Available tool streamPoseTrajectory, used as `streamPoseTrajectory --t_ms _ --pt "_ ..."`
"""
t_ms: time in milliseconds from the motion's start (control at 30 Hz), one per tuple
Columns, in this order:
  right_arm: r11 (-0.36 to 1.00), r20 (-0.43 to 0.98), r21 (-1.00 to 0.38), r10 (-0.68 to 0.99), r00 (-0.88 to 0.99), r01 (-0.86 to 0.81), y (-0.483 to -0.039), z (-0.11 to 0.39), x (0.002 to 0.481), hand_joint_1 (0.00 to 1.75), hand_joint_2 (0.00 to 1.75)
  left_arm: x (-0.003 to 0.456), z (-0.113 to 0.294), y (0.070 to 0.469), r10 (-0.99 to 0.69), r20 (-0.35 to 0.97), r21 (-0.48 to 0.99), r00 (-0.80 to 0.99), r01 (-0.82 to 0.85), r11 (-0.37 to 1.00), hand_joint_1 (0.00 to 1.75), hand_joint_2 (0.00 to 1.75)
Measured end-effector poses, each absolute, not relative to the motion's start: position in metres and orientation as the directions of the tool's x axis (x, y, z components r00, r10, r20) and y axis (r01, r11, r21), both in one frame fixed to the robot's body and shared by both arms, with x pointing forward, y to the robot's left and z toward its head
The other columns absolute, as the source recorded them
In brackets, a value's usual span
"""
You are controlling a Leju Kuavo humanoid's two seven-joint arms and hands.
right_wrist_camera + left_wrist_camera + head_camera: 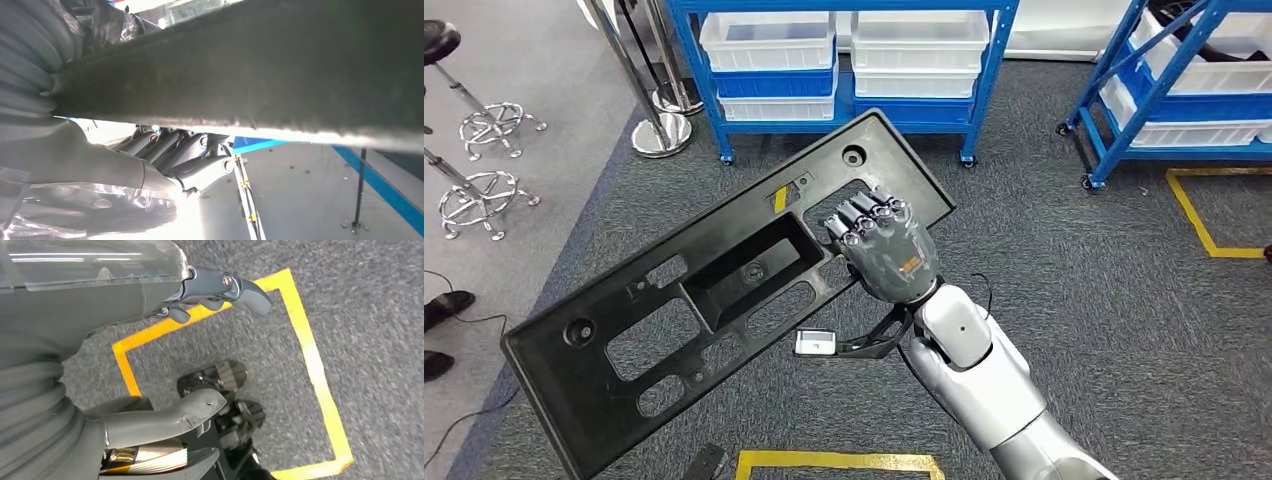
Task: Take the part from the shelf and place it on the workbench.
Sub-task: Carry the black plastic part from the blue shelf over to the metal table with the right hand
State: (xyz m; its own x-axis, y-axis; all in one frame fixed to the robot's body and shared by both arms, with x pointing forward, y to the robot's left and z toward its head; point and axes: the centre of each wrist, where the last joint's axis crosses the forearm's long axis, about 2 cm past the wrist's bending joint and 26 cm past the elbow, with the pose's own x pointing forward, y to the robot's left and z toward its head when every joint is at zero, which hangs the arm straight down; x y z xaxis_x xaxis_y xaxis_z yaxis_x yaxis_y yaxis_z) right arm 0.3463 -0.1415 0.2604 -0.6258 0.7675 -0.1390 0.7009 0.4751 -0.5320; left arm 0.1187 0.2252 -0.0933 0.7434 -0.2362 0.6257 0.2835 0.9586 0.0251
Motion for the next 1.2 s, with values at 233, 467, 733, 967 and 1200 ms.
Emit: streamPoseTrajectory --t_ms 233,467,733,967,1200 --pt "0.478 -0.14 -0.528 0.766 -0.628 0.701 -0.144 0.261 0.346 1.75 1.75 0.119 -0.093 0.226 -0.23 0.63 0.022 0.742 0.279 0.96 0.0 1.75" --pt "0.485 -0.142 -0.521 0.761 -0.632 0.702 -0.146 0.262 0.344 1.75 1.75 0.12 -0.093 0.23 -0.224 0.633 0.032 0.741 0.264 0.964 0.0 1.75" --pt "0.495 -0.154 -0.501 0.756 -0.636 0.71 -0.15 0.262 0.336 1.75 1.75 0.12 -0.094 0.236 -0.238 0.618 0.051 0.749 0.264 0.963 0.0 1.75" --pt "0.492 -0.154 -0.483 0.766 -0.624 0.724 -0.156 0.264 0.334 1.75 1.75 0.125 -0.094 0.244 -0.242 0.622 0.066 0.744 0.259 0.964 0.0 1.75" --pt "0.492 -0.153 -0.472 0.771 -0.618 0.731 -0.16 0.266 0.333 1.75 1.75 0.127 -0.093 0.245 -0.248 0.627 0.07 0.739 0.264 0.962 0.0 1.75"
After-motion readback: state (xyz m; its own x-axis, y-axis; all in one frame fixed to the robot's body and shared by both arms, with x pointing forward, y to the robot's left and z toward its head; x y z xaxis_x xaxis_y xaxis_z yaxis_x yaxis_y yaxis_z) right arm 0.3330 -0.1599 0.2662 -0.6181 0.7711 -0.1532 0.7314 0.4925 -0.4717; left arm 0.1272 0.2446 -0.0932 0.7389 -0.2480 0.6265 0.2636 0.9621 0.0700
